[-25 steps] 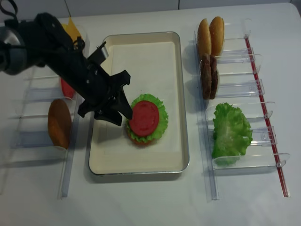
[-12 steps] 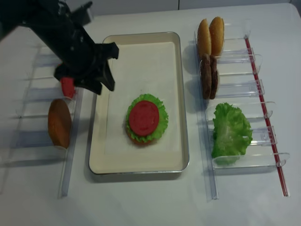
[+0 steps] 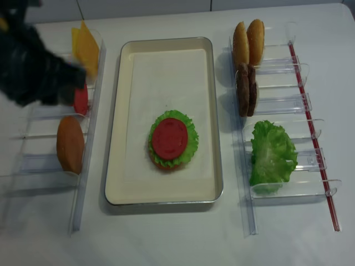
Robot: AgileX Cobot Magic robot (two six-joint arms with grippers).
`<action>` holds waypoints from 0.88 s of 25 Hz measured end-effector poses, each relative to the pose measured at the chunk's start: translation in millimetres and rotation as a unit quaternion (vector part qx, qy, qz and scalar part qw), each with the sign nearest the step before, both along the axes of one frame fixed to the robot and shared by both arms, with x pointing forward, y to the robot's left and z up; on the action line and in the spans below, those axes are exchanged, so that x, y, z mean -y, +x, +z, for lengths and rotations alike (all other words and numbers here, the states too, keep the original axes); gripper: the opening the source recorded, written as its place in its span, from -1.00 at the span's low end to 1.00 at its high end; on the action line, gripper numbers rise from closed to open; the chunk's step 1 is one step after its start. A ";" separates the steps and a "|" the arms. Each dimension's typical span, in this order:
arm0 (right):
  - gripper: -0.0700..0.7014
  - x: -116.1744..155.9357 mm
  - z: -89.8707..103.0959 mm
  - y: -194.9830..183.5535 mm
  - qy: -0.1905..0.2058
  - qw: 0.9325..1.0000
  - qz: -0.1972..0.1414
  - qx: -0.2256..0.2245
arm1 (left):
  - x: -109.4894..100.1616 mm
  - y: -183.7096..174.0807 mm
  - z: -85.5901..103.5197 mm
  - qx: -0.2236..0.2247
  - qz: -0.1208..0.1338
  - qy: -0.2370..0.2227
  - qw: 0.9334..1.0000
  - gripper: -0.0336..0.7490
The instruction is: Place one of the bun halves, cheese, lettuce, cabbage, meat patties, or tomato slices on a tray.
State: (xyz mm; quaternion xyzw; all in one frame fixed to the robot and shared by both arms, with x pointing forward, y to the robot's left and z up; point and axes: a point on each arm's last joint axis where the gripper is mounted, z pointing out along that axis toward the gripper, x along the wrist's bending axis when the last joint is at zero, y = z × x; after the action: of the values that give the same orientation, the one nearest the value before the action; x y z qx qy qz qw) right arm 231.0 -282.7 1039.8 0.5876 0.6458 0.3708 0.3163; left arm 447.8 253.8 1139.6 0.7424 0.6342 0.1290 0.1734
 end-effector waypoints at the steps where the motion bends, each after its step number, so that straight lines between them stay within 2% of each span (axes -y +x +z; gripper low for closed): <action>1: -0.23 0.0 0.0 0.0 0.000 1.000 0.000 0.000 | -3.1 -13.4 0.9 0.008 0.000 -0.002 1.000 -0.22; 6: -0.23 0.0 0.0 0.0 0.000 1.000 0.000 0.000 | -16.8 -73.9 6.9 0.061 0.000 -0.014 0.998 -0.22; 12: -0.23 0.0 0.0 0.0 0.000 1.000 0.000 0.000 | -30.3 -128.4 2.0 0.122 0.003 -0.023 0.992 -0.22; 22: -0.23 0.0 0.0 0.0 0.000 1.000 0.000 0.000 | -45.1 -190.8 -34.4 0.188 0.004 -0.035 0.982 -0.29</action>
State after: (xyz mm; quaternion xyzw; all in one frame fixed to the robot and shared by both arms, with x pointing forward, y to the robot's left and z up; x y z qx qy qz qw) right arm 231.0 -282.7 1039.8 0.5876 0.6458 0.3708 0.3163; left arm 257.0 298.9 1105.3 0.6959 0.5975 0.2446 0.3145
